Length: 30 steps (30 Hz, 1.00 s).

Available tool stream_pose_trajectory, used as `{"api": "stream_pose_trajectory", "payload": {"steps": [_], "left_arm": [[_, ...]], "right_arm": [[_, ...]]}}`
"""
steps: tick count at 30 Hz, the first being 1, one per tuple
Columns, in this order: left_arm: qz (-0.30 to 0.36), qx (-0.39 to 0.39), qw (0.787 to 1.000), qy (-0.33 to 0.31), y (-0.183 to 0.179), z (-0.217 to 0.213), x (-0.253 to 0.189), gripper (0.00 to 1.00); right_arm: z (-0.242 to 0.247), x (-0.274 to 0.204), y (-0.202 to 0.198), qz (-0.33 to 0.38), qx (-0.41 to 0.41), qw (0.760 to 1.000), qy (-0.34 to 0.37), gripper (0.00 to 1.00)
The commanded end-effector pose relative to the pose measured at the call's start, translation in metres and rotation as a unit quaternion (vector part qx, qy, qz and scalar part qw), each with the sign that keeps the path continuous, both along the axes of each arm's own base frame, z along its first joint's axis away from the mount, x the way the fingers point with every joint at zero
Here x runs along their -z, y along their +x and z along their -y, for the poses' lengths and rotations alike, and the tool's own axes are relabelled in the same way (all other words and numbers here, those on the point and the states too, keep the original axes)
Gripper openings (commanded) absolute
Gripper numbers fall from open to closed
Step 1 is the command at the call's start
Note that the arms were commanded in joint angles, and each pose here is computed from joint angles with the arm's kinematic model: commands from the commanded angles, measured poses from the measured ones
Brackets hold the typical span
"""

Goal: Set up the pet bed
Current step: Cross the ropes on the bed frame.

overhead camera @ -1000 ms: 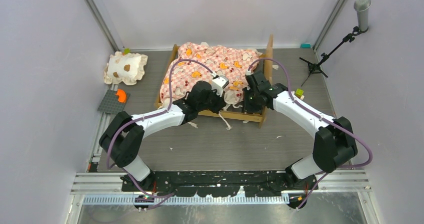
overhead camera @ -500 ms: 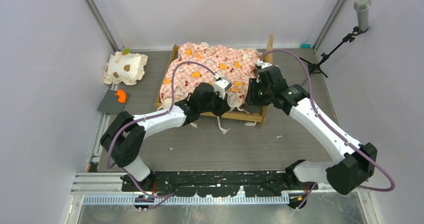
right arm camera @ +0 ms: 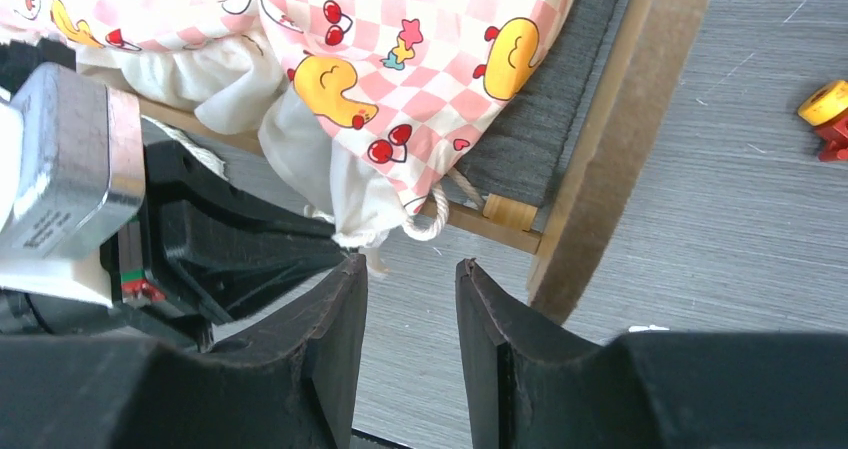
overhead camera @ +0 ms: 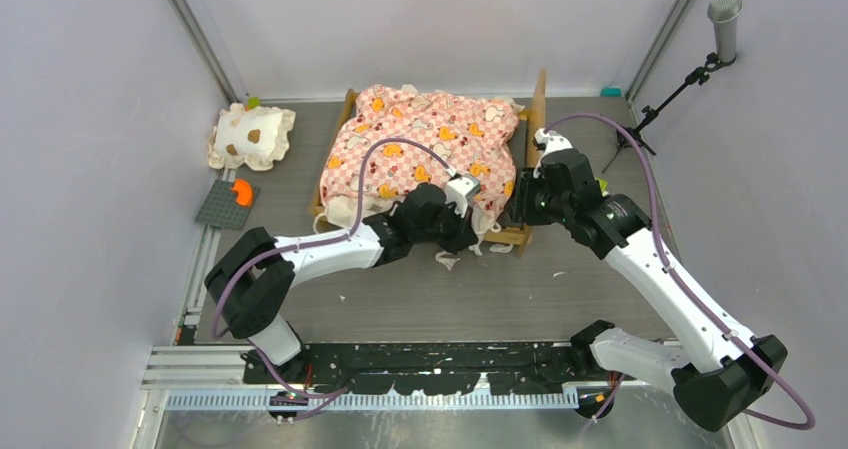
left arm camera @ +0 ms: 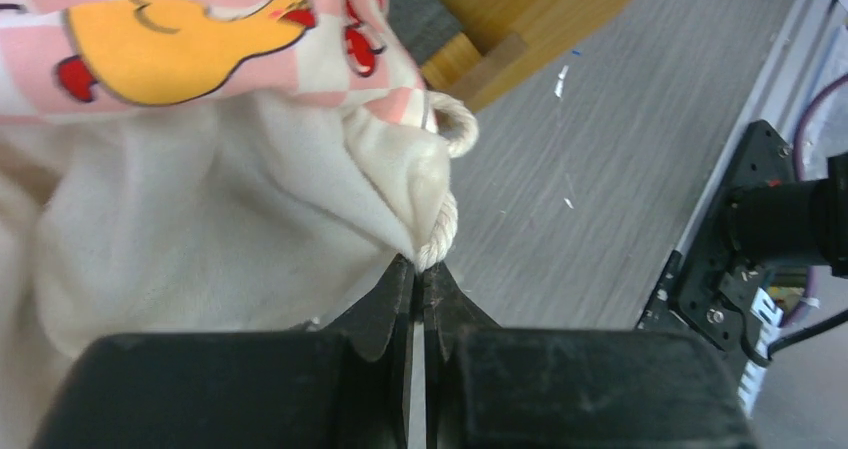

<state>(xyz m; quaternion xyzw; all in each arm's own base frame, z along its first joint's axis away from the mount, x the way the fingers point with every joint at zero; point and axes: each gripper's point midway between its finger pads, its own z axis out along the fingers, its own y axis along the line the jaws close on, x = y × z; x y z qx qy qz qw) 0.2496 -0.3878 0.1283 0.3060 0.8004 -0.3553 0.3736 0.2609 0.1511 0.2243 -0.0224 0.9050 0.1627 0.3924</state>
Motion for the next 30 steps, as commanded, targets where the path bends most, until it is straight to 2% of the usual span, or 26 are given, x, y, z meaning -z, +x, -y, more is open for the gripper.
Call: {"api": "stream_pose_trajectory", "payload": {"steps": [1,3,6,10,13,14,15,18,23,27,30], "left_arm": [[-0.003,0.01,1.0,-0.027,-0.014,0.019,-0.013,0.06],[-0.007,0.012,0.999,-0.03,-0.017,0.024,-0.013,0.11],[-0.005,0.016,0.999,-0.034,-0.019,0.027,-0.018,0.27],[0.019,0.006,1.0,-0.019,-0.016,0.017,-0.024,0.42],[0.058,0.014,0.998,0.013,-0.013,0.004,-0.029,0.6],[0.074,0.023,0.997,0.025,-0.012,0.0,-0.033,0.73],[0.087,0.03,0.995,0.035,-0.01,-0.004,-0.037,0.78],[0.114,0.063,0.99,0.06,-0.004,-0.019,-0.047,0.82],[0.126,0.136,0.982,0.025,-0.001,-0.037,-0.066,0.82],[0.183,0.224,0.957,0.035,-0.01,-0.038,-0.058,0.79],[0.194,0.269,0.942,0.059,-0.011,-0.037,-0.045,0.77]], "right_arm": [[0.007,-0.003,-0.004,0.016,0.014,1.0,0.004,0.43],[0.009,-0.001,-0.007,0.015,0.015,1.0,0.004,0.43],[0.012,0.0,-0.011,0.016,0.018,1.0,0.004,0.43],[0.018,-0.004,-0.015,0.026,0.027,0.999,0.005,0.44],[0.022,-0.008,-0.019,0.032,0.029,0.999,0.005,0.44],[0.023,-0.009,-0.02,0.033,0.03,0.999,0.004,0.44],[0.025,-0.011,-0.022,0.035,0.031,0.999,0.003,0.44],[0.027,-0.016,-0.026,0.04,0.032,0.999,0.007,0.44],[0.03,-0.02,-0.034,0.041,0.026,0.999,0.009,0.44],[0.033,-0.02,-0.04,0.041,0.024,0.999,0.006,0.44],[0.036,-0.024,-0.043,0.045,0.025,0.999,0.007,0.44]]}}
